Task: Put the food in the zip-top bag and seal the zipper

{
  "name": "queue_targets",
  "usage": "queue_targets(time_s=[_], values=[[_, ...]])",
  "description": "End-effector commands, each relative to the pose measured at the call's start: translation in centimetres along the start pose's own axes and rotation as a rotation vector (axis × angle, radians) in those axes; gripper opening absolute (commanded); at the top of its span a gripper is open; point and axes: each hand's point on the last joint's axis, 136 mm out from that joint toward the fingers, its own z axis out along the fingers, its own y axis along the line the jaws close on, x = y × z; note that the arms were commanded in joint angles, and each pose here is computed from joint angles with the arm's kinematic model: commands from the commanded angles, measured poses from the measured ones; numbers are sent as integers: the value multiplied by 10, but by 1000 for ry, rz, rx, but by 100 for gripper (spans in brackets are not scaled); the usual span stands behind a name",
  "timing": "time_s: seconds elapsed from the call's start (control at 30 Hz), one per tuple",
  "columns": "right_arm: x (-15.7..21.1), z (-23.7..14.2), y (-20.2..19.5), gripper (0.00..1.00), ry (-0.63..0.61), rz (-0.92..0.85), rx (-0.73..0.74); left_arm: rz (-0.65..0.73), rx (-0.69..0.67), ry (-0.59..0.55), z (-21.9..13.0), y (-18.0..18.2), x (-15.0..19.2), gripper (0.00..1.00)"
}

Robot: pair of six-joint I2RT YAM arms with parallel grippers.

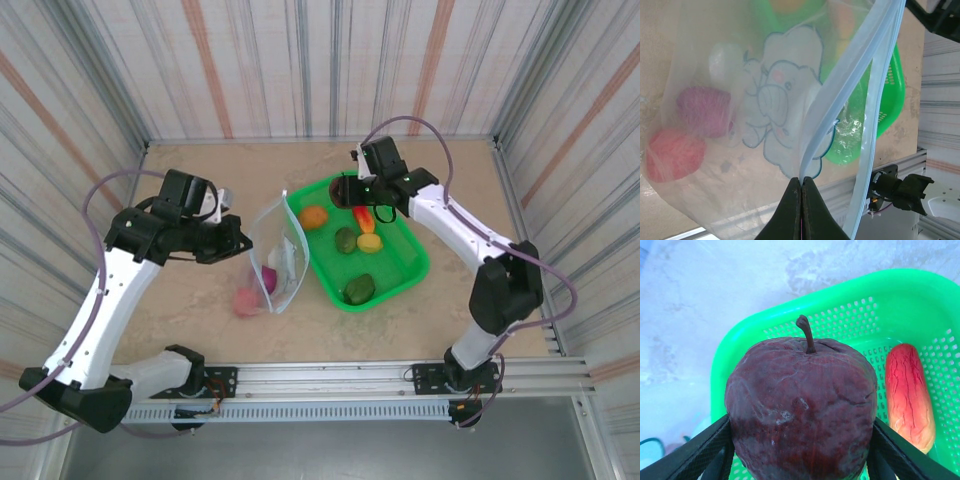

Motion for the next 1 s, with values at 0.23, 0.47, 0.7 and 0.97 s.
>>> queue_targets(time_s=[0.23,0.47,0.7,0.97], values=[[8,-95,71,56,-151,-40,-256,-30,22,-27,-5,-1,-1,0],[32,-147,141,57,-192,-144,-499,-49,43,-25,-2,-3,-1,0],[59,-134,181,57,-116,-255,-513,-63,55,-53,-6,-5,-6,0],[82,-85,188,61,-35,-333,-344,-85,77,-67,-6,-9,-12,0]])
